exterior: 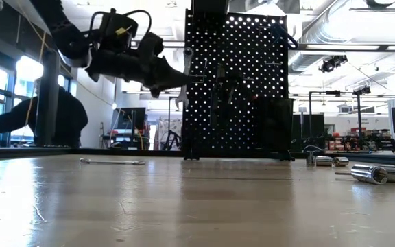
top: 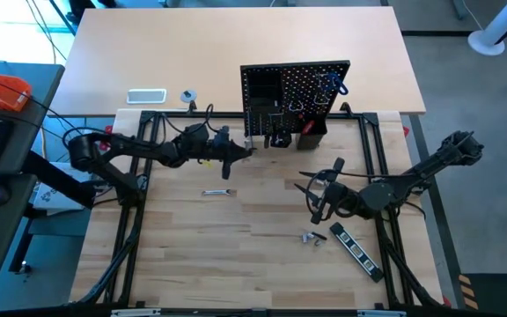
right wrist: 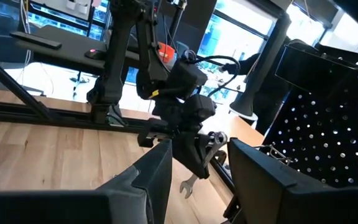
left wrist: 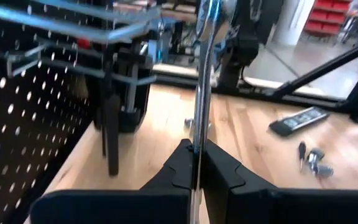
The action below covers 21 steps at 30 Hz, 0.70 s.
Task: Hang tools onto peg board
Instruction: Hang the silver wrench on the peg board
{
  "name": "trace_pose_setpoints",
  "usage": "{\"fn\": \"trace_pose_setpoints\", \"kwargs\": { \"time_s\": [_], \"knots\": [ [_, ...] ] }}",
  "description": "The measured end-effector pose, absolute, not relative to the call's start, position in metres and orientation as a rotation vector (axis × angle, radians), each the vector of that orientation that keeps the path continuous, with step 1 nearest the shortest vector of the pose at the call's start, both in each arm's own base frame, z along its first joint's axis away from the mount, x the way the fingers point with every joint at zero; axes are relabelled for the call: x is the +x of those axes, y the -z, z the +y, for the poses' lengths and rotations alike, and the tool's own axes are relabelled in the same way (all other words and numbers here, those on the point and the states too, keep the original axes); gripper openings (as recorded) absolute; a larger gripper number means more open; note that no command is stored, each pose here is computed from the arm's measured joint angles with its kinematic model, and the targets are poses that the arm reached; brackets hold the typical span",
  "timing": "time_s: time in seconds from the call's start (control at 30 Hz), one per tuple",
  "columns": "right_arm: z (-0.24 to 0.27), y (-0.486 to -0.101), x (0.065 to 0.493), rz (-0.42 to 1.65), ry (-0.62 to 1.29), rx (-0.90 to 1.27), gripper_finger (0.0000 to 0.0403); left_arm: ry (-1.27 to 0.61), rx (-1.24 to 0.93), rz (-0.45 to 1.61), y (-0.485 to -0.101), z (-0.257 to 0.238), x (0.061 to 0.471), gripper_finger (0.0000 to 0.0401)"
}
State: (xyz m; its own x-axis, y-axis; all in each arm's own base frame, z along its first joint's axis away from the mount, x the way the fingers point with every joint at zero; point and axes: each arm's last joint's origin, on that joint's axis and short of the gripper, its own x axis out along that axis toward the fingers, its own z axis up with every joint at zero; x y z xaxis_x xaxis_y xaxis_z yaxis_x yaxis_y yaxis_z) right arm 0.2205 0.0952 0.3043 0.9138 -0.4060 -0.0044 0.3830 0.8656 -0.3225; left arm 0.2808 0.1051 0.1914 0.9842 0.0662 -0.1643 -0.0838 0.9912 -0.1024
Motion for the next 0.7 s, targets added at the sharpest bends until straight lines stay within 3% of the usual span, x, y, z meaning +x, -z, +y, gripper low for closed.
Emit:
{"fn": "trace_pose_setpoints", "kwargs": {
  "time_s": [0.7],
  "knots": [
    [0.095,-0.303,0.220,0.087,0.412,-0.329,0.0154,-0.099,-0.123,0.177,-0.191,0.118,0.284,0.0003]
  ]
}}
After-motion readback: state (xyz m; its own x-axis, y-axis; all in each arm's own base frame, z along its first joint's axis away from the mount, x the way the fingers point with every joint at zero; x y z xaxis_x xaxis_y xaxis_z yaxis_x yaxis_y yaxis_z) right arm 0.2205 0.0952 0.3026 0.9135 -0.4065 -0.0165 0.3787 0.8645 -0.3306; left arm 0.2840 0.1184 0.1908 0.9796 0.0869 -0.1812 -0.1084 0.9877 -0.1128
